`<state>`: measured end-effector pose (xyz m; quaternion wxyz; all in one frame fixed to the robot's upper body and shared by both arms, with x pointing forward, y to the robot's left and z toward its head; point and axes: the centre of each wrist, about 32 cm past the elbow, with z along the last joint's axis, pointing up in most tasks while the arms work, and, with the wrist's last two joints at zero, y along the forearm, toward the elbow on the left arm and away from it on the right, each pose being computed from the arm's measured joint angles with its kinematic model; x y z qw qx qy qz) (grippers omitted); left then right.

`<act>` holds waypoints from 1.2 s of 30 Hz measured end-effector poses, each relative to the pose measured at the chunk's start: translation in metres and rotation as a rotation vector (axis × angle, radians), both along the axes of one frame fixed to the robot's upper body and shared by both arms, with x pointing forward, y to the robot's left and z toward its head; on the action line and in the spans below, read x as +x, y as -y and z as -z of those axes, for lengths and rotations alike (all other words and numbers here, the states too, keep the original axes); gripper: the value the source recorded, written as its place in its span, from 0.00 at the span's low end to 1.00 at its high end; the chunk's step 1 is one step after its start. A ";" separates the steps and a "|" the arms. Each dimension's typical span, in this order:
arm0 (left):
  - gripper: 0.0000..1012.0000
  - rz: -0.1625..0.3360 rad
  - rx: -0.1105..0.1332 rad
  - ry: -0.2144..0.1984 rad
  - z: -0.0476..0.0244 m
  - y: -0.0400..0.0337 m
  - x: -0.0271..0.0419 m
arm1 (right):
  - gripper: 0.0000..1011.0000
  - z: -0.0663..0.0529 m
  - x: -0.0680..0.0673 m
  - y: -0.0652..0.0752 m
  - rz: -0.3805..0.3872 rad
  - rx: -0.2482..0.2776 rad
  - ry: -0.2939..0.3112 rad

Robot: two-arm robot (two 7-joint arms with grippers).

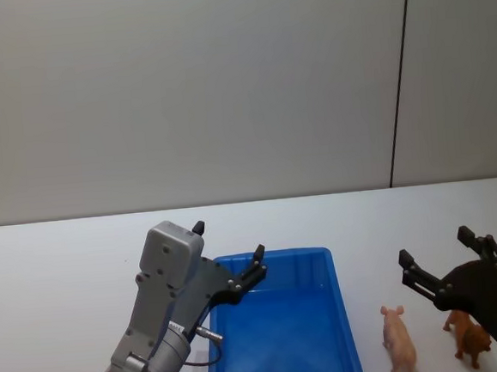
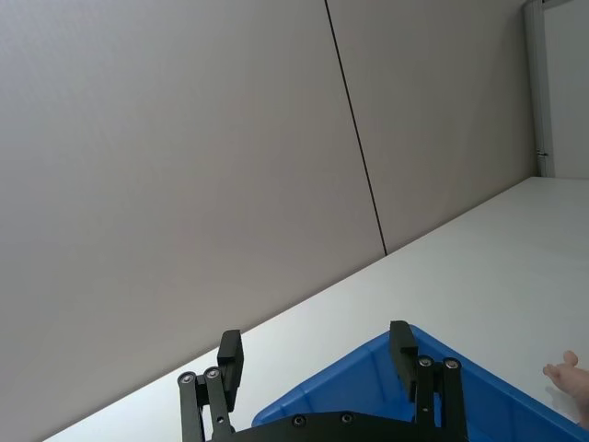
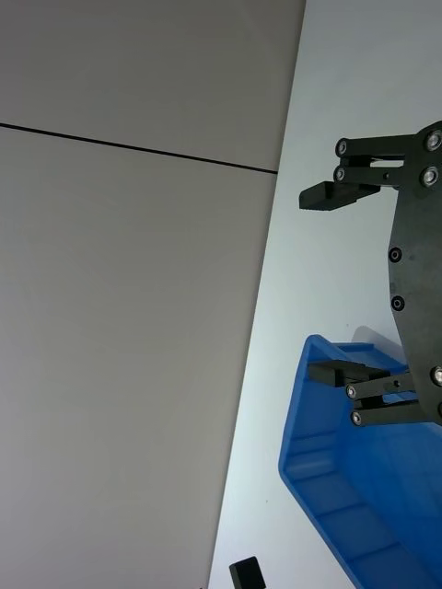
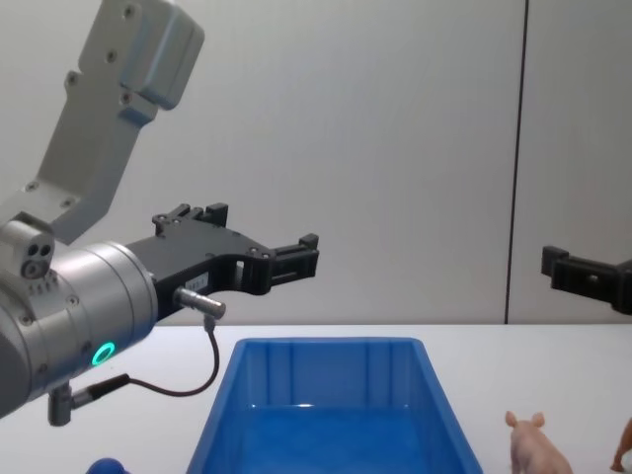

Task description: Pick up the two dolls from the table and place them into the box.

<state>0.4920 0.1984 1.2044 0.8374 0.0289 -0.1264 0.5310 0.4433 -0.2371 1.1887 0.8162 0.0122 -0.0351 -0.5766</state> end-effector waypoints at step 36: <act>0.99 0.000 0.000 0.000 0.0000 0.0000 0.0000 | 0.99 0.005 0.005 0.023 0.010 -0.034 -0.061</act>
